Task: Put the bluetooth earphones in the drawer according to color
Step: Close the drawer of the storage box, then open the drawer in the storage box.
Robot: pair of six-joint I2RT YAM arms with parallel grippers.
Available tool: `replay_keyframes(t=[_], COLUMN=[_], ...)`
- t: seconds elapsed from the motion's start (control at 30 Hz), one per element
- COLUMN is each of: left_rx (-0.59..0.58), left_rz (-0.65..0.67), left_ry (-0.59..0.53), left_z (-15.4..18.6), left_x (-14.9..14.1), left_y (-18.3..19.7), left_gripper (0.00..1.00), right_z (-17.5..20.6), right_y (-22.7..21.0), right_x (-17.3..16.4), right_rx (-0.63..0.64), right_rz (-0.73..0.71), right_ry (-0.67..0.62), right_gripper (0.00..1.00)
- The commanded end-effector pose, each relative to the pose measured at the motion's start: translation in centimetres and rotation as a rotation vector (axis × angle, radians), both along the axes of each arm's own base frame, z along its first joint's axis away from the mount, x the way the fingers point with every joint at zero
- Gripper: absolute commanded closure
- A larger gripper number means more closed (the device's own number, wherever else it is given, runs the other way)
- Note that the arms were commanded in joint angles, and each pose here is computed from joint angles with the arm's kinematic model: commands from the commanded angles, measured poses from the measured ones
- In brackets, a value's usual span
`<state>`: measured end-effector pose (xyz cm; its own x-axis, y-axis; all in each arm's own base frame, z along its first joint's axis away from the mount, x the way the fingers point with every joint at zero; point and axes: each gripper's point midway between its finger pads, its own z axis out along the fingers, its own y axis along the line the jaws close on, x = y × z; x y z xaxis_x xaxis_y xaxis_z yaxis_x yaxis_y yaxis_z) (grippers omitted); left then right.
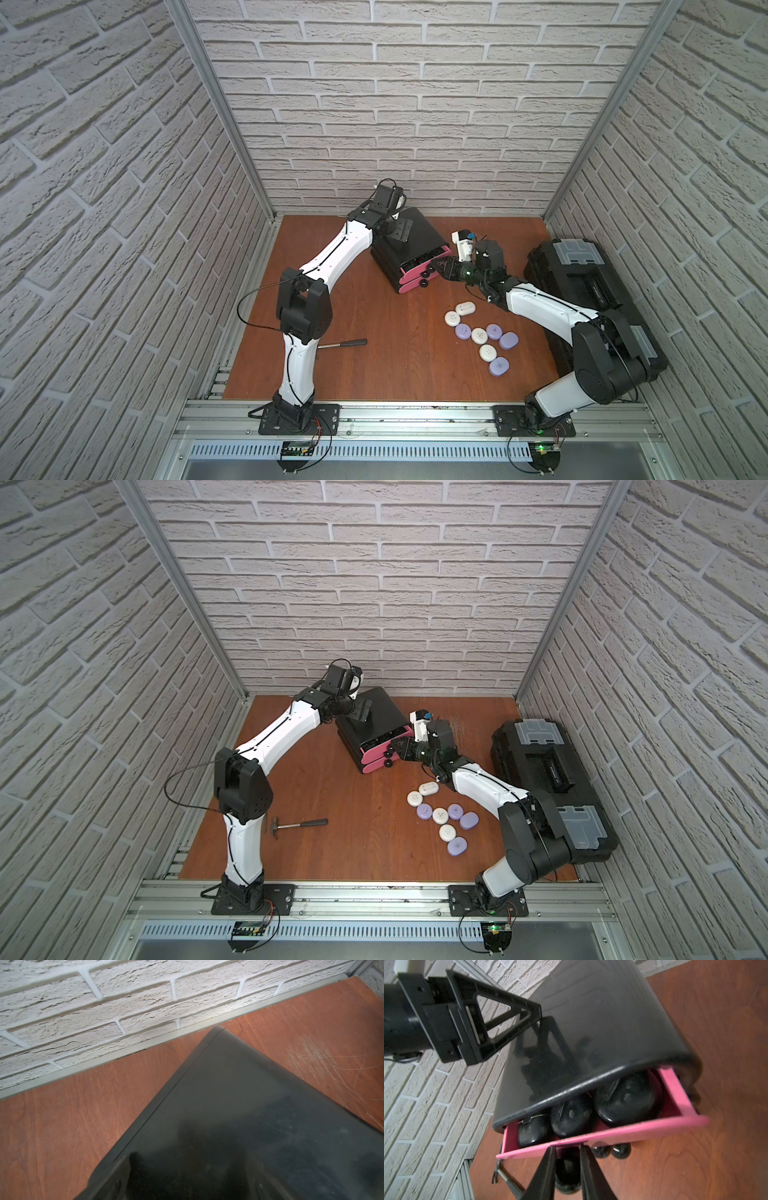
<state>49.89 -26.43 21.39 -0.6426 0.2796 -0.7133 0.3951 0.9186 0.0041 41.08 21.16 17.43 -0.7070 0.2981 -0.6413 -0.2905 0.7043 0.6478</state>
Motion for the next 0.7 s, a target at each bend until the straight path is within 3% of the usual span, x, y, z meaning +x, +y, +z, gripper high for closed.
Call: replay_keyframes(t=[0.0, 0.33, 0.67], left_rx=[0.032, 0.013, -0.028], left_rz=[-0.031, -0.042, -0.068], left_ry=[0.209, 0.206, 0.188], left_z=[-5.2, -4.8, -3.2], left_x=[-3.2, -3.5, -4.2], left_y=[0.3, 0.0, -0.3], left_gripper=[0.08, 0.08, 0.08], right_z=[1.6, 2.1, 1.3], right_y=[0.9, 1.8, -1.9], right_x=[1.6, 1.8, -0.8], right_rx=[0.083, 0.142, -0.017], right_rz=[-0.010, -0.023, -0.126], right_ry=[-0.042, -0.075, -0.076], right_gripper=[0.75, 0.75, 0.67])
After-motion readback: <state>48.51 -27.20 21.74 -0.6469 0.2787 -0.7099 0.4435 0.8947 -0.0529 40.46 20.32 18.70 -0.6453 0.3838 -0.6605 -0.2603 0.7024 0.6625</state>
